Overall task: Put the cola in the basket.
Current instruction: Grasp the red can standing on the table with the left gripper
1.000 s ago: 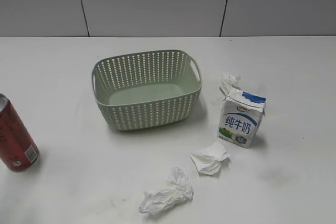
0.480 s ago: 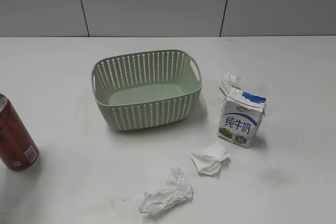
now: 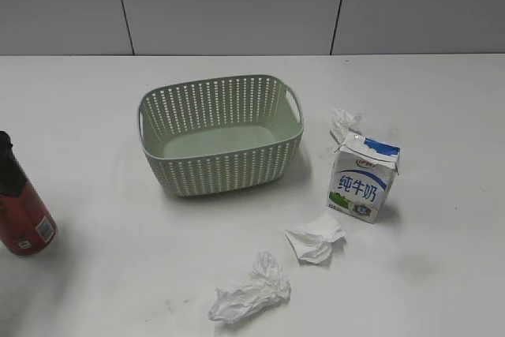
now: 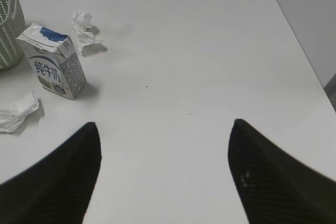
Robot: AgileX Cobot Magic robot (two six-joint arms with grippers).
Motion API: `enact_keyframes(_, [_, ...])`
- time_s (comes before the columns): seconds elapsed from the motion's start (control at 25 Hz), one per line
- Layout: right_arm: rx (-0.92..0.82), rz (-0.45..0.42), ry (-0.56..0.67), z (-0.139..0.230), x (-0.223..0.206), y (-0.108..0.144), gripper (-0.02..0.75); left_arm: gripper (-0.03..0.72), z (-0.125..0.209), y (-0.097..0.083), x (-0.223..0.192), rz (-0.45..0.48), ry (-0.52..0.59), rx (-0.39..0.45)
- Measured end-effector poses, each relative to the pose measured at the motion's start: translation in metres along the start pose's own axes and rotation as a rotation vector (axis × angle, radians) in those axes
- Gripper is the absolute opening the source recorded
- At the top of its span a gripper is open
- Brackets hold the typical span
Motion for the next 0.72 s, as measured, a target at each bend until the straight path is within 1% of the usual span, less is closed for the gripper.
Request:
enact_keyframes(0.24, [0.000, 0.000, 0.000, 0.000, 0.000, 0.000, 0.571, 0.585, -0.003, 0.003, -0.006, -0.007, -0.005, 0.004])
enact_keyframes(0.4, [0.001, 0.000, 0.000, 0.000, 0.000, 0.000, 0.571, 0.533, -0.006, 0.004, -0.006, -0.012, -0.018, 0.006])
enact_keyframes(0.6, [0.001, 0.000, 0.000, 0.000, 0.000, 0.000, 0.571, 0.533, -0.007, 0.002, -0.002, 0.001, -0.005, 0.002])
enact_keyframes(0.72, [0.001, 0.000, 0.000, 0.000, 0.000, 0.000, 0.571, 0.532, -0.020, -0.002, 0.008, 0.011, -0.013, -0.022])
Point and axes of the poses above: a point on each arm's last joint axis where the gripper is mounted, x pointing back along that axis away from the gripper, y along the wrist's bending axis when the last joint is at zero, z = x × y, the point moved 10 cm from there along -x, pointing out along that axis toward the gripper, and after that the axes turned 13 degrees about -x, right-handed, at the moved point
